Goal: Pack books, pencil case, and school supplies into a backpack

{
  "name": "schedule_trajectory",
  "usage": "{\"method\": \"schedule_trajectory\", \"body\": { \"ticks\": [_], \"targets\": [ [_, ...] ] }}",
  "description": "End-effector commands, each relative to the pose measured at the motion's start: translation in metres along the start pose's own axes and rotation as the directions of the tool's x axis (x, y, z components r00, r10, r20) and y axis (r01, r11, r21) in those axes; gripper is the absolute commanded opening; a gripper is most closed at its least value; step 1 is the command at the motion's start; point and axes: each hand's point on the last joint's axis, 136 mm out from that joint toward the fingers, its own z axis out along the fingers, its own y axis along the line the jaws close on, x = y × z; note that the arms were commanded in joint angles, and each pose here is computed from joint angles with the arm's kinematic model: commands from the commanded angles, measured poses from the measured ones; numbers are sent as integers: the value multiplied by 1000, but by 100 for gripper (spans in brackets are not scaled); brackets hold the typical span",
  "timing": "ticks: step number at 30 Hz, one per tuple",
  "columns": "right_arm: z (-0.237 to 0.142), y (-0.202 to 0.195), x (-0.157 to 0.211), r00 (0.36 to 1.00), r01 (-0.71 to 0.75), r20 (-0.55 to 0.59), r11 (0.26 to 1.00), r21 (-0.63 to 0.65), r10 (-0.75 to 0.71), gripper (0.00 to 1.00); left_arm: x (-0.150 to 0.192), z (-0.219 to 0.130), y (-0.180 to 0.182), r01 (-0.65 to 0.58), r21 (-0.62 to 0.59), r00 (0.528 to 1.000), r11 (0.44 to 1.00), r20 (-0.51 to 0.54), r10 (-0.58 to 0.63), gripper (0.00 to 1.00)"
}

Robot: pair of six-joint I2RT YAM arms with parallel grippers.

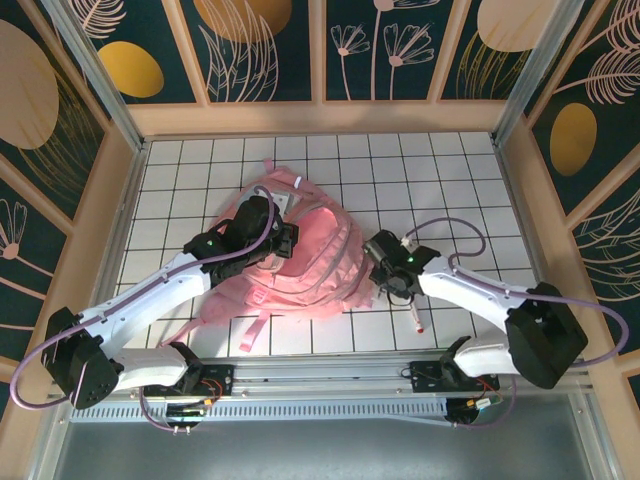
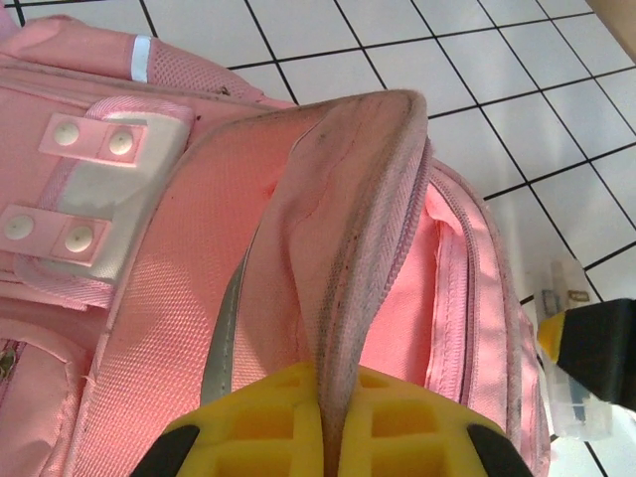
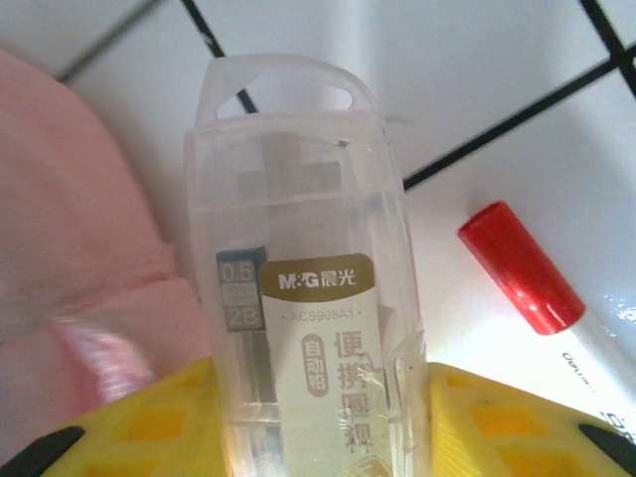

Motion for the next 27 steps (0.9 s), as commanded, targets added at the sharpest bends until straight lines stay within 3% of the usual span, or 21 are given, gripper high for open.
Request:
{"method": "schedule_trajectory", "body": {
  "ticks": [1,5,12,17,22,27],
  "targets": [
    [-35,16,-24,998,5,62,999,-38,-2,40,-30,-5,-13,29,62,992,998,119,-36,0],
    [-68,56,-25,999,36,44,987,-155,-29,41,-26,1,-19,27,92,995,995,92,-36,0],
    [-82,169,6,985,-78,-172,880,-469,-4,41,-29,1,-38,48,162,998,986,29,-54,0],
    [-64,217,2,974,-170,-216,841,-514,65,42,-46,-9,-50,89,214,993,973,51,-102,0],
    [-38,248,3,980,-133,-196,858,-496,38,42,-54,-11,-60,97,256,993,962,46,-112,0],
    [-37,270,17,969,-107,-242,814,-571,-43,58,-61,-13,-57,96,243,990,965,74,-117,0]
  ]
}}
